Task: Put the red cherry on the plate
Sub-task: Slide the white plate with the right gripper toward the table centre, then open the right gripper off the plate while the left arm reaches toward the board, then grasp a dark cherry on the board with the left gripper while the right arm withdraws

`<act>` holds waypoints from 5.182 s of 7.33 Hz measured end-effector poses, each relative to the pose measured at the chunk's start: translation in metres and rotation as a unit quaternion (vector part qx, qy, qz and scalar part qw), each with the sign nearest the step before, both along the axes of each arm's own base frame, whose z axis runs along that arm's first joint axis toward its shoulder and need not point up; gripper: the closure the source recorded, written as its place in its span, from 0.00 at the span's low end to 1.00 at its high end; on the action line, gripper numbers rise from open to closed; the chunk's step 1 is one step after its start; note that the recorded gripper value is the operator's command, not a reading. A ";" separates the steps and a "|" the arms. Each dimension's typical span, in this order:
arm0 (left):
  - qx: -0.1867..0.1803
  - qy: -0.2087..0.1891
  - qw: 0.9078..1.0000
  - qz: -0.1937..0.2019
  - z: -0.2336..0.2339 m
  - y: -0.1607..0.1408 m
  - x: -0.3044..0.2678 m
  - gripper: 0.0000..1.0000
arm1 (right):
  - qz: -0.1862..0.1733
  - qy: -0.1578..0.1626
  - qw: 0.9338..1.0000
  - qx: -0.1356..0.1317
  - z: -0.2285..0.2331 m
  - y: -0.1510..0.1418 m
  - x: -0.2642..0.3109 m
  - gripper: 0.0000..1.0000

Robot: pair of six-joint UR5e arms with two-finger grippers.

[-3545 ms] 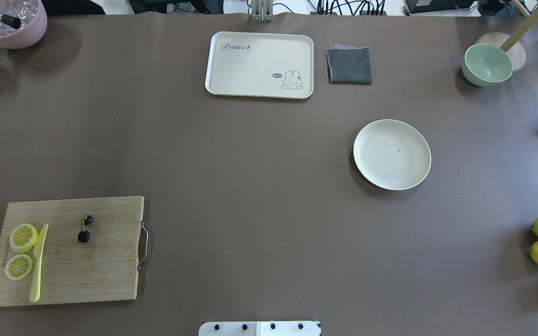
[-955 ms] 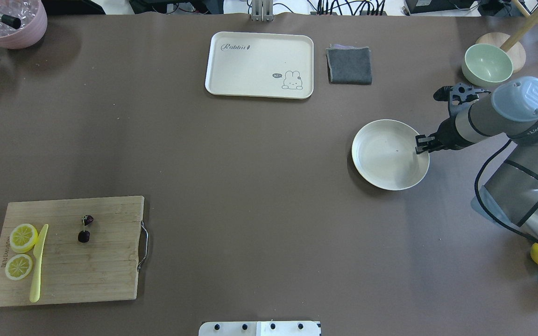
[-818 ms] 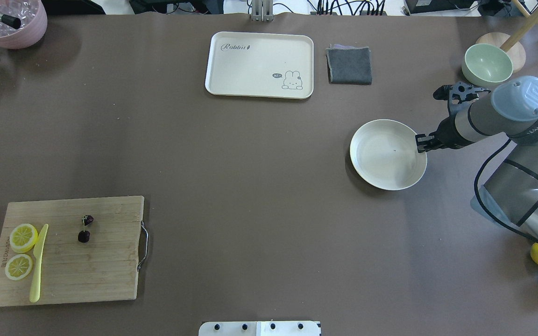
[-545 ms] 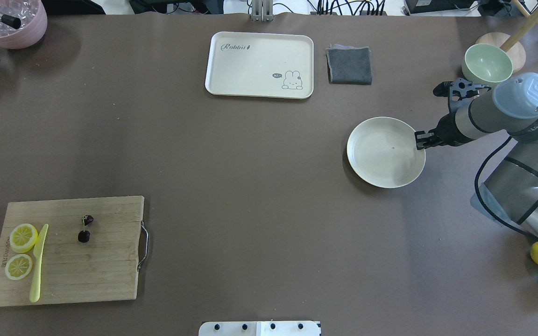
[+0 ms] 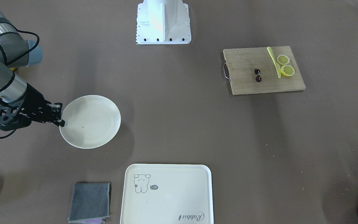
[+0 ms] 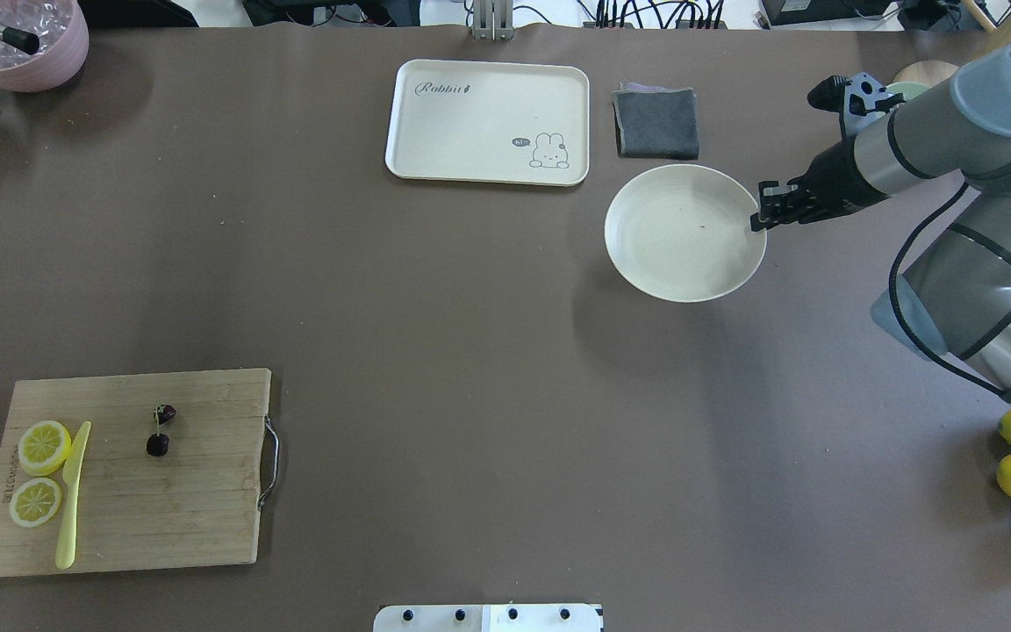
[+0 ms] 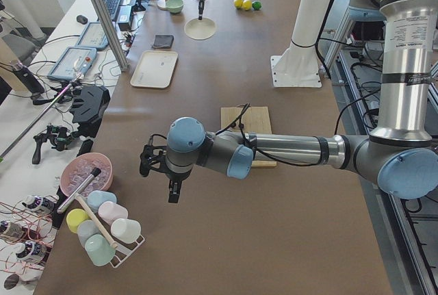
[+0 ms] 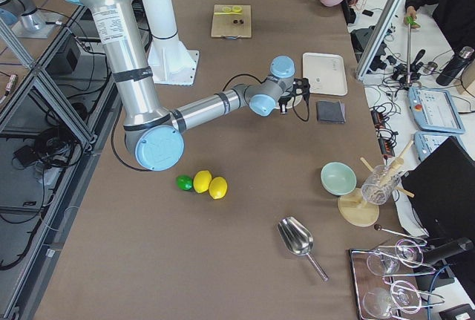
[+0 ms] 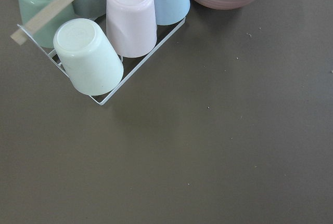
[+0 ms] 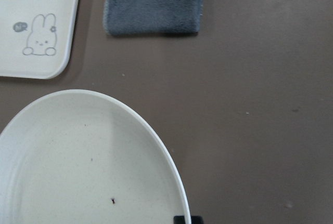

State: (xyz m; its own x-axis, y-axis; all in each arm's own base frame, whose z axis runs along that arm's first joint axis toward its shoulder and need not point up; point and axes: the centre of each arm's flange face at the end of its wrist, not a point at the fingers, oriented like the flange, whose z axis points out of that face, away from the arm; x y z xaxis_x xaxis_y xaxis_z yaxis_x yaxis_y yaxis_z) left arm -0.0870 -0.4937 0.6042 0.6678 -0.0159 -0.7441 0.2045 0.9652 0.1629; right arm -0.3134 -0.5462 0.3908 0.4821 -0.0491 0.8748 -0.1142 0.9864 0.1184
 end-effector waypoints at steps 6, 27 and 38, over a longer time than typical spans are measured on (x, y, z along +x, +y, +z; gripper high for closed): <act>-0.010 0.002 1.000 0.001 0.011 0.001 0.000 0.02 | 0.056 -0.039 0.997 -0.038 -0.107 0.081 -0.180 1.00; 0.106 -0.003 0.994 0.028 -0.163 0.144 0.418 0.03 | 0.102 -0.031 0.993 -0.053 -0.082 0.061 -0.127 0.00; 0.071 0.002 0.997 0.043 -0.158 0.198 0.419 1.00 | 0.064 -0.005 0.994 -0.085 -0.060 0.002 0.007 0.00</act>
State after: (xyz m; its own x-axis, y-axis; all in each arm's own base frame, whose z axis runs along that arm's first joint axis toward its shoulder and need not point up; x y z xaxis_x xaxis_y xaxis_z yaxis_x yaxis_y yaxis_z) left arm 0.3322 -0.2957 0.4459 0.6593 0.1474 -0.7373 0.1220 0.9466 0.2983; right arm -0.3063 -0.5442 0.3312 0.4653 0.1614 0.8703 -0.2413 0.9691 -0.0507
